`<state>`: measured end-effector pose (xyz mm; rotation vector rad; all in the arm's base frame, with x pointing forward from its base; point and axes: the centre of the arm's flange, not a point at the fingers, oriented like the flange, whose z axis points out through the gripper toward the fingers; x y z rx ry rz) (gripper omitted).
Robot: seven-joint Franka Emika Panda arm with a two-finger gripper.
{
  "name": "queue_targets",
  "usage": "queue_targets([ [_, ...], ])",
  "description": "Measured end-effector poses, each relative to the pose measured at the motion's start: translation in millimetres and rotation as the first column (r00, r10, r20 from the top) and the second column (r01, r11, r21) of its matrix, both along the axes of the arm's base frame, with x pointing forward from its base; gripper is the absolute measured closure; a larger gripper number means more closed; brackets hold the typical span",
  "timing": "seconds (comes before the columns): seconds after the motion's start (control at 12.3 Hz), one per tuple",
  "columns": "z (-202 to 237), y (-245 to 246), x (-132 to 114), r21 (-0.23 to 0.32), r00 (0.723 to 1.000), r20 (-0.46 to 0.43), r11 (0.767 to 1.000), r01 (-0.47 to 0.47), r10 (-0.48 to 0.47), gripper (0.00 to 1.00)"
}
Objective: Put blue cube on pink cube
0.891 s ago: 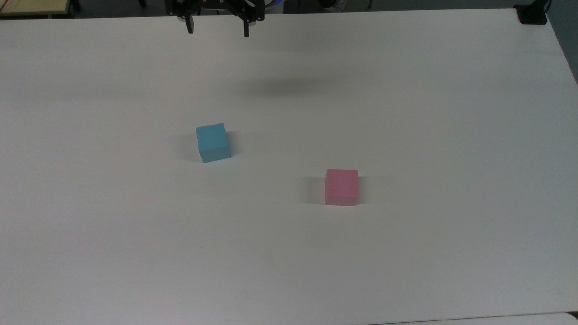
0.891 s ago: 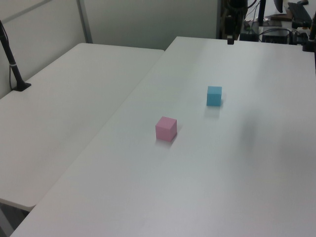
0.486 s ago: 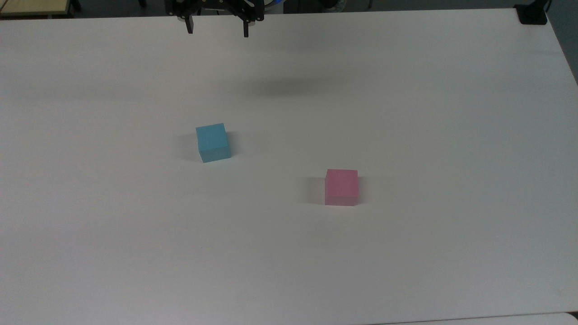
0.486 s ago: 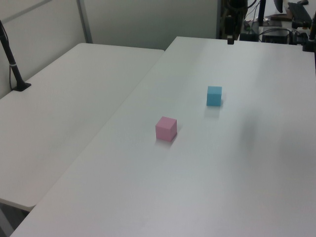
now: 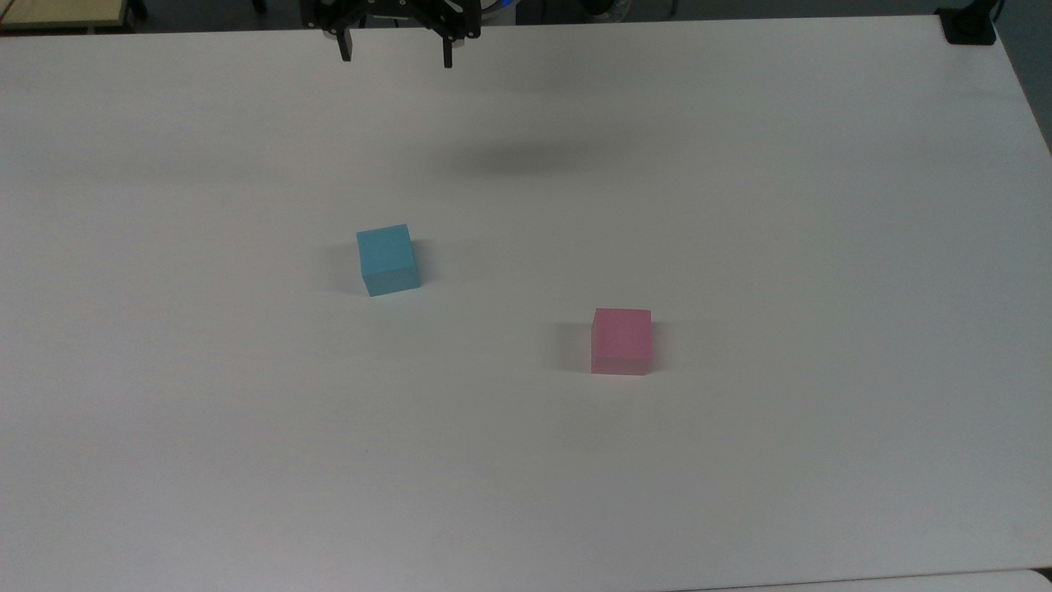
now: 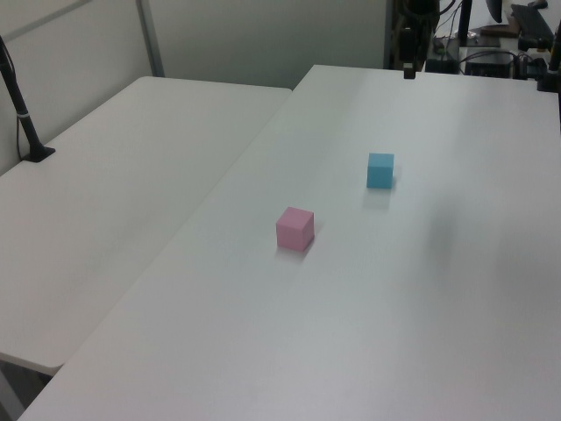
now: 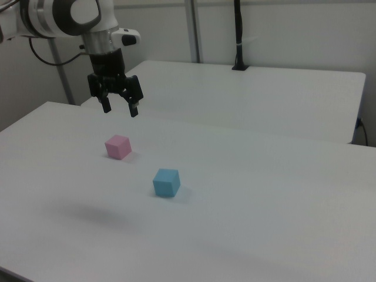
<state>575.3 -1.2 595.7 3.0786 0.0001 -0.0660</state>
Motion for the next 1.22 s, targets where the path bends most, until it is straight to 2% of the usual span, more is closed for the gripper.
queue_targets([
  [1.22, -5.4, 0.1, 4.9, -0.001, 1.0, 0.006, 1.0, -0.001, 0.001, 0.0],
])
